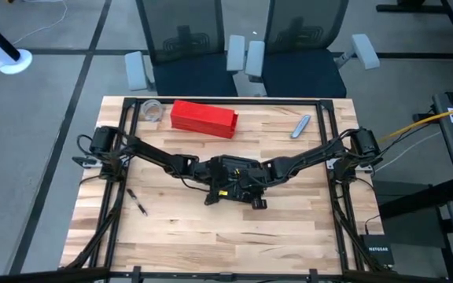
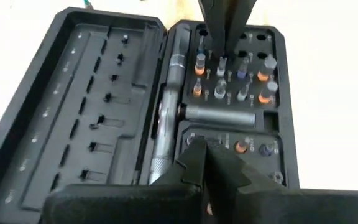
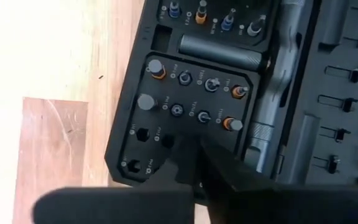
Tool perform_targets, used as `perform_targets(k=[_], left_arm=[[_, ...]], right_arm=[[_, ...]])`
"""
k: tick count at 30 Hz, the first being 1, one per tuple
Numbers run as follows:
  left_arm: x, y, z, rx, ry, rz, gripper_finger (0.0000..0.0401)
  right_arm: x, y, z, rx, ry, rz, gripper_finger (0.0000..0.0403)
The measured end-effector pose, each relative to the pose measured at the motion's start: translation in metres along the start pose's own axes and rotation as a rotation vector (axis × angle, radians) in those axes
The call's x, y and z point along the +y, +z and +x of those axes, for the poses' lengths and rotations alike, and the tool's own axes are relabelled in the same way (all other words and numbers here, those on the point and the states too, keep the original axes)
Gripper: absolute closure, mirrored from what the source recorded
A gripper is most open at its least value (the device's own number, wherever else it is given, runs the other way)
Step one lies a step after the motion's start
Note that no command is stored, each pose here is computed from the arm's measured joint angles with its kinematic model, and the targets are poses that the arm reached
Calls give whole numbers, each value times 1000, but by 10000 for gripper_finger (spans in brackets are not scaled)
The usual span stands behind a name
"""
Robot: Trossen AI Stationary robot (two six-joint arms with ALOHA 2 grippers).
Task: Prefit tool cases
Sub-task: Remove the screwdriver bit from the tool case
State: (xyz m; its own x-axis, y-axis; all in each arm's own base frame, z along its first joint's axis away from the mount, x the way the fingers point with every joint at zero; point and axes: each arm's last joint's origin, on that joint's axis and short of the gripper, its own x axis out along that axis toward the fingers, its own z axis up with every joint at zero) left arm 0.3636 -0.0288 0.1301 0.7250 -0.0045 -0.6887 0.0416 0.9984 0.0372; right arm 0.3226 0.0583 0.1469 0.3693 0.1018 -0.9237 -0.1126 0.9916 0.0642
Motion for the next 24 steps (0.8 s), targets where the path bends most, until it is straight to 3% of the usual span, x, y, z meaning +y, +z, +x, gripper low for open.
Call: perform_targets(k=[6, 24], left_arm=[[-4, -5, 13, -24, -54, -71, 401], [-8, -7, 14, -6, -61, -88, 401]], right_arm=[[0, -1, 0, 11, 10, 29, 400], [-6, 13, -18, -34, -20, 61, 403]])
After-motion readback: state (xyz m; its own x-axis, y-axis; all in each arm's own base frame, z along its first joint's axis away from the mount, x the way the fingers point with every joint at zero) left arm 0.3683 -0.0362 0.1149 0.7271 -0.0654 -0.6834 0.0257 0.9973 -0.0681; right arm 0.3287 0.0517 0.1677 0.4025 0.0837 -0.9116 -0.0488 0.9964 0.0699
